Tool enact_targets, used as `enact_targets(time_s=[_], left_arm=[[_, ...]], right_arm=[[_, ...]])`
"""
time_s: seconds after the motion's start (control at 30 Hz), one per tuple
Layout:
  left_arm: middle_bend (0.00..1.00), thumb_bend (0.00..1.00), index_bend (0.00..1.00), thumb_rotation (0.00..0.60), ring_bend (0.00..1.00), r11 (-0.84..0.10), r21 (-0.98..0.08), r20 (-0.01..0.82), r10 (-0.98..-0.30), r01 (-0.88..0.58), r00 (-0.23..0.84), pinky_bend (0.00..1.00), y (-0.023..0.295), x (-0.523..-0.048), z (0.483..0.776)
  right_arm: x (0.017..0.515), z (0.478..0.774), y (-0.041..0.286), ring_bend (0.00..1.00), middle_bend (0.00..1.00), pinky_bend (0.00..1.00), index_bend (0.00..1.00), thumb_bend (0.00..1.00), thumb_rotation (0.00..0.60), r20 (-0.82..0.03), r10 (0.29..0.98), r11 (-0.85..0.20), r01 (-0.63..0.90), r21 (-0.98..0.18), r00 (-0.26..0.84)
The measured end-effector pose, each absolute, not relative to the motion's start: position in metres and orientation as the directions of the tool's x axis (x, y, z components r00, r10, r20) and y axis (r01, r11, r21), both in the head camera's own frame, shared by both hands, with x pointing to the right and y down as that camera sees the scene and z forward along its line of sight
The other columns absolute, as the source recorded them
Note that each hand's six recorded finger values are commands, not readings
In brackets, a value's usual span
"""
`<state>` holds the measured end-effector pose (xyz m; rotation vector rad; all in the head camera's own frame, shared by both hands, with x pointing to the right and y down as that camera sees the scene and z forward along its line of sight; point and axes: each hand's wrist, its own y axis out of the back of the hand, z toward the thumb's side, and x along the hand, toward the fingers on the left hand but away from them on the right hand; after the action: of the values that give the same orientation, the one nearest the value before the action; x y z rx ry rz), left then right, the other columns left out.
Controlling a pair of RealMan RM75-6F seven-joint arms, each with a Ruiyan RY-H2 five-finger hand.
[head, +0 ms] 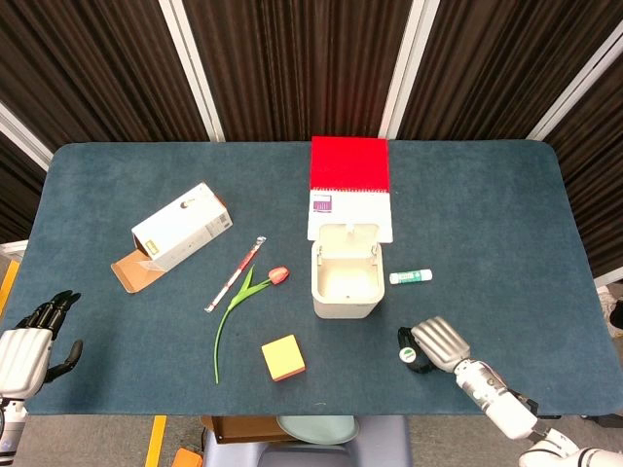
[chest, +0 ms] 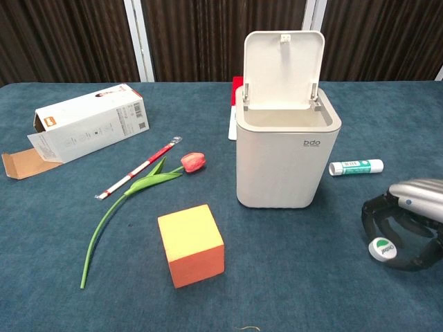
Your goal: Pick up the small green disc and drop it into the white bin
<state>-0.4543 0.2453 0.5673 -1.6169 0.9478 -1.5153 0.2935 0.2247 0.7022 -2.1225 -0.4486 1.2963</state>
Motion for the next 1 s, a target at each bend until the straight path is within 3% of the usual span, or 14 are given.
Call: enact_targets(time_s=[0.2, 0.53, 0.73, 1.0], left_arm=[[0.11, 0.44, 0.13, 0.600, 0.19, -0.476, -0.879, 0.475, -0.879, -0.037, 0.040, 0.39, 0.245, -0.454, 0.568], [0.11, 0.44, 0.13, 0.600, 0.19, -0.486, -0.874, 0.485, -0.874, -0.019, 0.036, 0.39, 0.246, -0.453, 0.570], [0.11, 0.43, 0.13, 0.600, 0.19, -0.500, -0.866, 0.500, -0.866, -0.008, 0.034, 0.39, 0.247, -0.452, 0.574], [0.11, 0.43, 0.13, 0.600, 0.19, -0.504, -0.864, 0.503, -0.863, -0.007, 0.037, 0.39, 0.248, -0.451, 0.573]], right_arm=[[0.294, 0.660, 0.204, 0.88, 0.77, 1.00, 0.70, 0.33, 0.600, -0.563, 0.675, -0.655, 0.038, -0.754, 0.477], [0.301, 0.565, 0.171, 0.88, 0.77, 1.00, 0.70, 0.33, 0.600, -0.382, 0.826, -0.439, 0.048, -0.897, 0.414], [0.293, 0.560, 0.142, 0.88, 0.77, 1.00, 0.70, 0.33, 0.600, -0.349, 0.847, -0.407, 0.068, -0.911, 0.401], [0.254, 0.582, 0.106, 0.88, 0.77, 1.00, 0.70, 0.33, 0.600, -0.351, 0.820, -0.433, 0.090, -0.897, 0.452]])
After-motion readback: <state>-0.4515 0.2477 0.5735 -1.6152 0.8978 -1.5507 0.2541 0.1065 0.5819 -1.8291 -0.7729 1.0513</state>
